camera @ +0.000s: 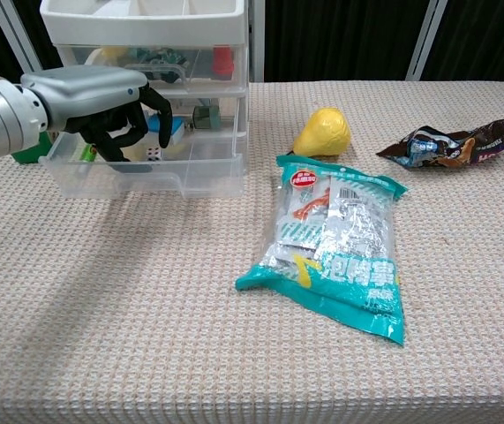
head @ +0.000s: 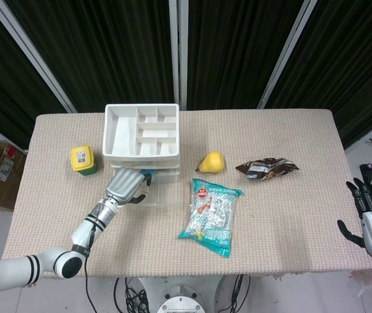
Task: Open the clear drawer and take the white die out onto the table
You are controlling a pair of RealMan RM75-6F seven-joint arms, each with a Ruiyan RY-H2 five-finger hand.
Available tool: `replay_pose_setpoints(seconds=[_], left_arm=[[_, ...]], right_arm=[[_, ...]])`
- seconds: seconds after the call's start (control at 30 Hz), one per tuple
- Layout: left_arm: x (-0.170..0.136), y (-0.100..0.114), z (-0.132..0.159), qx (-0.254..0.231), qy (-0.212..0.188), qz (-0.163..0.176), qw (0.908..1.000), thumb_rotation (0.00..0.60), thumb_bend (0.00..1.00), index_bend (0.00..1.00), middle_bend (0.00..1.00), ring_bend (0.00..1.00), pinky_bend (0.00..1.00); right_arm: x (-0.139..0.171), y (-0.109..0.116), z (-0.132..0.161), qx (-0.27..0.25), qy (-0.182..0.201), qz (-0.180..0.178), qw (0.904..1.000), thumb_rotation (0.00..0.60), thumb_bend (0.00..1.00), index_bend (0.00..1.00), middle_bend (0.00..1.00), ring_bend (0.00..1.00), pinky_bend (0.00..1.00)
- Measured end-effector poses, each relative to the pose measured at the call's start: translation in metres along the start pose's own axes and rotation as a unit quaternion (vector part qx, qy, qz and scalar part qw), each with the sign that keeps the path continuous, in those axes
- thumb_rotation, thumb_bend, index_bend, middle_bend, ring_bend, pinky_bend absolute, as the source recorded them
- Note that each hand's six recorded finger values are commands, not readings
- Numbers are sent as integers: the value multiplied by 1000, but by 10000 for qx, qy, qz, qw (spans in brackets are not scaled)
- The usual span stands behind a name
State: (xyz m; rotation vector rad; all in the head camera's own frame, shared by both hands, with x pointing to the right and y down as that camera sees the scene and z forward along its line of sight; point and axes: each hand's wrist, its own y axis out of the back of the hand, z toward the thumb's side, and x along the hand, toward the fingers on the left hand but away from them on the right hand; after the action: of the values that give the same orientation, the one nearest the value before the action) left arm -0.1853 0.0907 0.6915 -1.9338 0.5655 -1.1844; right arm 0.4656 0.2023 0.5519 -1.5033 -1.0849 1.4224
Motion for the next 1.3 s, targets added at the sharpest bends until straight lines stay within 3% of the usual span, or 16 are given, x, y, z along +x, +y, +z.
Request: replay_pose_setpoints(seconds=[0.47,0.7,1.07,1.17,1.3], left_arm=[[-1,-1,-4,228,32,11,9997,600,362,543,834,977,1000],[-13,11,-2,157,-7,282,9995,600,357,549,836,976,1000],[-88,33,-30,-203,318,1220,9918,600,346,550,834,975,1000],[-110,25,-22,-182,104,1200,9926,600,343,549,832,973,1000],[-128,0,-1,-72,-344,851,9958,600,336,549,832,972,1000]], right_arm=[[2,1,1,0,-4,-5,10000,600,223,0,30,0,0],[3,3,1,3,12,-42,10000,600,222,0,30,0,0],[3,3,1,-33,62,-38,10000,600,223,0,30,0,0],[2,3,4,-22,121,-45,9999,600,223,0,30,0,0],[0,1,9,-17,204,-24,9998,600,222,0,30,0,0]])
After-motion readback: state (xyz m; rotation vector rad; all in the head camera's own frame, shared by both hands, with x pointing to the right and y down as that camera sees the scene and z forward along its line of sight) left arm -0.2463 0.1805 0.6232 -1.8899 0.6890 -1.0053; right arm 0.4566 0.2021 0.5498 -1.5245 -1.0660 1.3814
